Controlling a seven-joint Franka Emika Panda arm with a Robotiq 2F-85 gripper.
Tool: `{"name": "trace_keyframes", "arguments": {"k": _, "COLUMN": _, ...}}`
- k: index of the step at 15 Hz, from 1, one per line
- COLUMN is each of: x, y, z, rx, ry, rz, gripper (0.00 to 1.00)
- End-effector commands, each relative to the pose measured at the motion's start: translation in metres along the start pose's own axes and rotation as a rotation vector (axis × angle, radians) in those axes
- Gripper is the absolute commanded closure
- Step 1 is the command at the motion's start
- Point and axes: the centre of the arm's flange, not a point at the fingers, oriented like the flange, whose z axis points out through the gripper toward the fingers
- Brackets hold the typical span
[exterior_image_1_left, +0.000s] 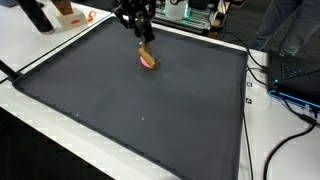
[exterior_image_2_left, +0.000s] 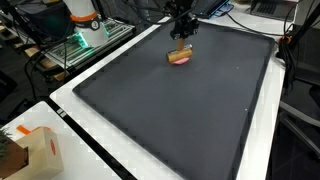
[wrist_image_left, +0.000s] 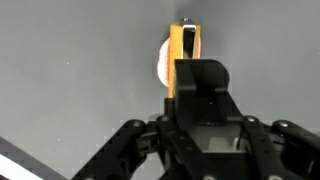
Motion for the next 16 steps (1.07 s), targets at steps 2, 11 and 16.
{"name": "trace_keyframes", "arguments": {"k": 2, "x": -0.009, "y": -0.002, "z": 0.011, "rx": 0.028, "ry": 0.051, "rz": -0.036, "gripper": 0.76}}
{"name": "trace_keyframes", "arguments": {"k": 11, "x": -0.032, "y": -0.007, "z": 0.021, "rx": 0.057, "ry": -0.270, "rz": 0.017, "gripper": 0.76}}
{"name": "trace_keyframes", "arguments": {"k": 16, "x": -0.032, "y": -0.011, "z": 0.026, "rx": 0.078, "ry": -0.369, "rz": 0.041, "gripper": 0.76}}
